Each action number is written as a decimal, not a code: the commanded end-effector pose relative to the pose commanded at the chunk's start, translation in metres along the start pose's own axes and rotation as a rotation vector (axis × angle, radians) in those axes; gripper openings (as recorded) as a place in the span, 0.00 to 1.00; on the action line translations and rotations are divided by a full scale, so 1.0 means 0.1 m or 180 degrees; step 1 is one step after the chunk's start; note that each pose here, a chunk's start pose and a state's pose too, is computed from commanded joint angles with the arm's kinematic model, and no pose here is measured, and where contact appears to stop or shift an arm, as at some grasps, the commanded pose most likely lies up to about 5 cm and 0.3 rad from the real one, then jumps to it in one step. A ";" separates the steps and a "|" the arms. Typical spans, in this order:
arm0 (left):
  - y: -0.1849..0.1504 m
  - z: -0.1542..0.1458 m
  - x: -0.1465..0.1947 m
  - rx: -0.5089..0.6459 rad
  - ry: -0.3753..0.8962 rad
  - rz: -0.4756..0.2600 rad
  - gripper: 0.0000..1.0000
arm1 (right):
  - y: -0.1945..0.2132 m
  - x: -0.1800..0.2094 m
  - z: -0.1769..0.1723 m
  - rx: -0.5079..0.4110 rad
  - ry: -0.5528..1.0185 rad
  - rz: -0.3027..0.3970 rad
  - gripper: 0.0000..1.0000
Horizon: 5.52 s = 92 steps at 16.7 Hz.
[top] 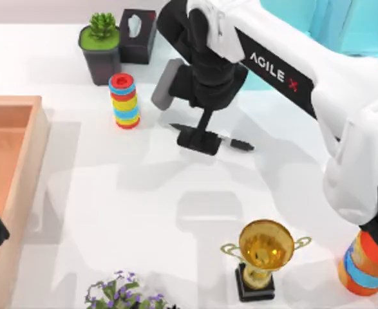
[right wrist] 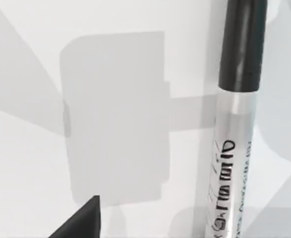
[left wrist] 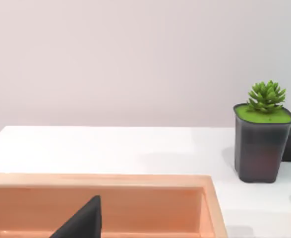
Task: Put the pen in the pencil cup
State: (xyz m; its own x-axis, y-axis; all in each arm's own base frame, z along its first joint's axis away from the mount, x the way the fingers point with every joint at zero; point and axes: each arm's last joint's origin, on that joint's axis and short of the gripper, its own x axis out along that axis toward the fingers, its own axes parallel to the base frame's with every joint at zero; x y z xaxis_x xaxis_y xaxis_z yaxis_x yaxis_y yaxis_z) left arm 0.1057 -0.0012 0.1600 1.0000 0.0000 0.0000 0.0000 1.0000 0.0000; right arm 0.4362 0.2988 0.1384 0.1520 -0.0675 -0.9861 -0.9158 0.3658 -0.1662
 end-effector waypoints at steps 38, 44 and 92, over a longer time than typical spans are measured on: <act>0.00 0.00 0.00 0.0000 0.0000 0.0000 1.00 | 0.36 -0.33 -0.10 0.0087 -0.0134 0.0060 0.00; 0.00 0.00 0.00 0.0000 0.0000 0.0000 1.00 | 0.97 -1.25 -0.41 0.0083 -0.0156 0.0053 0.00; 0.00 0.00 0.00 0.0000 0.0000 0.0000 1.00 | 0.03 -0.39 -4.78 0.0872 -0.5116 -0.0042 0.00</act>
State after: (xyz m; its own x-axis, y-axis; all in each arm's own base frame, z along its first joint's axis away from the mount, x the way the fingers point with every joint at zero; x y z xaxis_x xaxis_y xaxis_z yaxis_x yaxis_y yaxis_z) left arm 0.1057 -0.0012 0.1600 1.0000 0.0000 0.0000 0.0000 1.0000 0.0000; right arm 0.2492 -0.1412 0.1793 0.5289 0.8470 0.0538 -0.8483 0.5296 0.0029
